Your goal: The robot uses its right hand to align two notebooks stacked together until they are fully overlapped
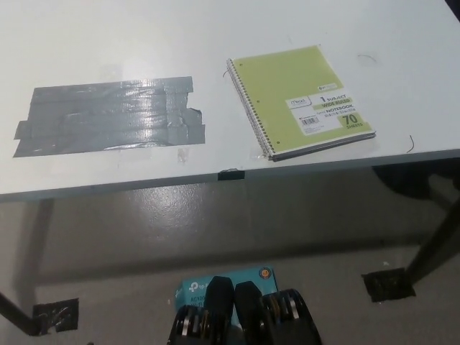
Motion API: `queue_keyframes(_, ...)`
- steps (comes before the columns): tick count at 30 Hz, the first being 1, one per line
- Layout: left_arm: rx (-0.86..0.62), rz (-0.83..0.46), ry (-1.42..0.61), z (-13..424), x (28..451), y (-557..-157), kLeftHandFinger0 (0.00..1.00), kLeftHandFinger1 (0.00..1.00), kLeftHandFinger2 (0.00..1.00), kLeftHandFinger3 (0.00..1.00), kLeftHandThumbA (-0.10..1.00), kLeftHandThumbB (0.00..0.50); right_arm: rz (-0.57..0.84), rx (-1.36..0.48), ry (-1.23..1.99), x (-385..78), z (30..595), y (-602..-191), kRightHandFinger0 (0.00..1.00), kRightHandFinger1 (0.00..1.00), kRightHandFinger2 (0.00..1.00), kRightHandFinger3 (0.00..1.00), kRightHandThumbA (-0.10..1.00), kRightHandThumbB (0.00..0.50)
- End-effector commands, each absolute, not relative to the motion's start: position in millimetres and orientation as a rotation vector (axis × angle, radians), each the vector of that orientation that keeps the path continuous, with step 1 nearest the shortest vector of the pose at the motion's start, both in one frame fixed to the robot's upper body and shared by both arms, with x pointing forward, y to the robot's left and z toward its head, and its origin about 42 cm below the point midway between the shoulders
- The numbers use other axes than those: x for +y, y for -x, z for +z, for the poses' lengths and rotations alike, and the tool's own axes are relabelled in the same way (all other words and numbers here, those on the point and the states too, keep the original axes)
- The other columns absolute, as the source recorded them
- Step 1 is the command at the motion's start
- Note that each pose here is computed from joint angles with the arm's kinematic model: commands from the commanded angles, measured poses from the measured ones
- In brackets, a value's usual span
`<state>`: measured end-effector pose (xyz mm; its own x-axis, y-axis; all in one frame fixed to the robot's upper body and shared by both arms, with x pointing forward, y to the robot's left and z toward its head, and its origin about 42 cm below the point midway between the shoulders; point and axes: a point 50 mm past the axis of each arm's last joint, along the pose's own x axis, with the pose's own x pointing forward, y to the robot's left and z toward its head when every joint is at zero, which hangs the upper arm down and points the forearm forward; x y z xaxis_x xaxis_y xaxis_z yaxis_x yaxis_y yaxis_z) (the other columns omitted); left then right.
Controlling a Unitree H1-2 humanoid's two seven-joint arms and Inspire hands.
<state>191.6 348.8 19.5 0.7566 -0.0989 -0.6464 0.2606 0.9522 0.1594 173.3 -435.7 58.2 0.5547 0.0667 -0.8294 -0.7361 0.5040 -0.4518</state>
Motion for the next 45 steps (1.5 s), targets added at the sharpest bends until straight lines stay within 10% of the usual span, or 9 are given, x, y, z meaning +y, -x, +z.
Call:
queue_keyframes(1, 0.66, -0.169, -0.298, 29, 358, -200, 0.43, 0.49, 0.63, 1.0, 1.0, 0.5, 0.593, 0.888, 0.895, -448, 72, -183, 1.0, 1.0, 1.0, 1.0, 0.77, 0.17)
queue_keyframes(45, 0.65, -0.144, -0.302, 36, 369, -197, 0.44, 0.5, 0.66, 1.0, 1.0, 0.5, 0.607, 0.943, 0.918, -430, 83, -194, 1.0, 1.0, 1.0, 1.0, 0.81, 0.19)
